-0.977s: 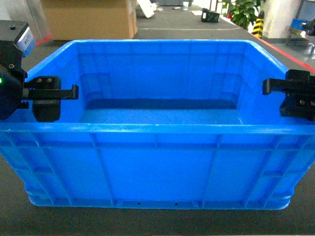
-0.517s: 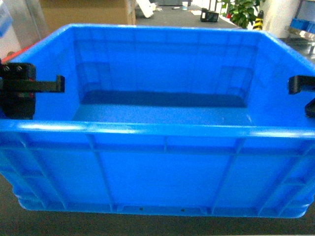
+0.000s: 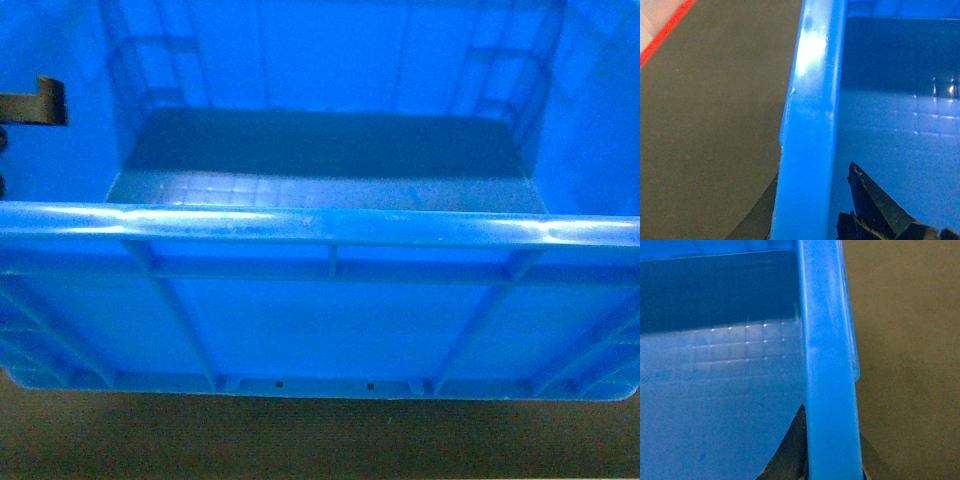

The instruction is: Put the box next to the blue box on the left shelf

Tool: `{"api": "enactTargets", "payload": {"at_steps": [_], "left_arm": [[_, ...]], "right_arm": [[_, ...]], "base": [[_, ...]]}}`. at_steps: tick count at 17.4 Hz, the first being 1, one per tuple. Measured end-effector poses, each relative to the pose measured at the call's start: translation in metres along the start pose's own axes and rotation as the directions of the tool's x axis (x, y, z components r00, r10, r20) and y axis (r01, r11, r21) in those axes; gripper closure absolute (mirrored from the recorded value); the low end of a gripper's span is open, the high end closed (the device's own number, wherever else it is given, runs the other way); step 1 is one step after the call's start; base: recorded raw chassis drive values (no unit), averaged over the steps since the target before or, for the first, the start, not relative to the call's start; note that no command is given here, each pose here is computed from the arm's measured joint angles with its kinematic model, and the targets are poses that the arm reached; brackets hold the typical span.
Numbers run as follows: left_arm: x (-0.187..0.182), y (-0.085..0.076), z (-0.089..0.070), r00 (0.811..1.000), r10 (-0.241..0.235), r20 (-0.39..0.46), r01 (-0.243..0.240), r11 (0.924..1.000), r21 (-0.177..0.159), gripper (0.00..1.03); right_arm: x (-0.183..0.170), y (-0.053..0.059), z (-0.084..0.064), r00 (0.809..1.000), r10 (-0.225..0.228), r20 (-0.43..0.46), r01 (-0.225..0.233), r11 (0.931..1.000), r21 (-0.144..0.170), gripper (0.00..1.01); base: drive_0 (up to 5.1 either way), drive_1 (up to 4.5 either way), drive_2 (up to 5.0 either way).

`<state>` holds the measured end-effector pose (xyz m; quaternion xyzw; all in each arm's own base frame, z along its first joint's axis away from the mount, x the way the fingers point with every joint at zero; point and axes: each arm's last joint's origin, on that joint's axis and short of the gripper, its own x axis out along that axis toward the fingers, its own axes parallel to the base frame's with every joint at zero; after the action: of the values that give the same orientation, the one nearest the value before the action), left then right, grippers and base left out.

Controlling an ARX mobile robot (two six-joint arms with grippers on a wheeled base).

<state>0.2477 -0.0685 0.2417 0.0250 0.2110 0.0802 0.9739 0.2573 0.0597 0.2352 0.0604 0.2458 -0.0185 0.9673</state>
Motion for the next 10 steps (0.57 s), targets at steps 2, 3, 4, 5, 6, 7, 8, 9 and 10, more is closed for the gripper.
{"api": "enactTargets", "payload": {"at_steps": [2,3,4,5,6,7,8,9,10], "left_arm": [[-0.027,0.001,-0.006,0.998,0.015,0.061,-0.017,0.9997,0.016,0.70],[-0.037,0.001,-0.010,0.997,0.020,0.079,-0.022,0.9994,0.025,0.70],[-0.046,0.001,-0.011,0.996,0.025,0.091,-0.028,0.9991,0.031,0.70],[-0.052,0.001,-0.013,0.995,0.024,0.101,-0.027,0.9991,0.032,0.70],[-0.057,0.002,-0.014,0.994,0.024,0.109,-0.027,0.9991,0.032,0.70],[-0.064,0.003,-0.015,0.992,0.026,0.123,-0.030,0.9992,0.028,0.70],[-0.071,0.004,-0.017,0.990,0.029,0.135,-0.033,0.9991,0.027,0.70],[-0.083,0.006,-0.024,0.981,0.049,0.186,-0.054,0.9984,0.018,0.69],[-0.081,0.005,-0.025,0.982,0.052,0.180,-0.057,0.9981,0.022,0.69]], "right_arm": [[-0.022,-0.002,-0.009,0.999,-0.001,0.043,0.002,1.0000,-0.004,0.92],[-0.033,-0.004,-0.014,0.998,-0.009,0.057,0.009,0.9999,-0.007,0.92],[-0.043,-0.005,-0.018,0.998,-0.013,0.069,0.014,0.9999,-0.006,0.92],[-0.050,-0.006,-0.020,0.997,-0.014,0.080,0.015,0.9999,-0.006,0.92],[-0.057,-0.006,-0.022,0.995,-0.018,0.094,0.019,0.9998,-0.005,0.92],[-0.062,-0.006,-0.024,0.994,-0.017,0.104,0.018,0.9998,-0.007,0.92],[-0.069,-0.005,-0.026,0.993,-0.014,0.121,0.015,0.9999,-0.007,0.92],[-0.085,-0.005,-0.031,0.977,-0.018,0.211,0.022,0.9996,-0.019,0.92],[-0.086,-0.005,-0.031,0.975,-0.024,0.220,0.031,0.9992,-0.026,0.92]], "base": [[0.0,0.00,0.0],[0.0,0.00,0.0],[0.0,0.00,0.0],[0.0,0.00,0.0],[0.0,0.00,0.0],[0.0,0.00,0.0],[0.0,0.00,0.0],[0.0,0.00,0.0],[0.0,0.00,0.0]]}}
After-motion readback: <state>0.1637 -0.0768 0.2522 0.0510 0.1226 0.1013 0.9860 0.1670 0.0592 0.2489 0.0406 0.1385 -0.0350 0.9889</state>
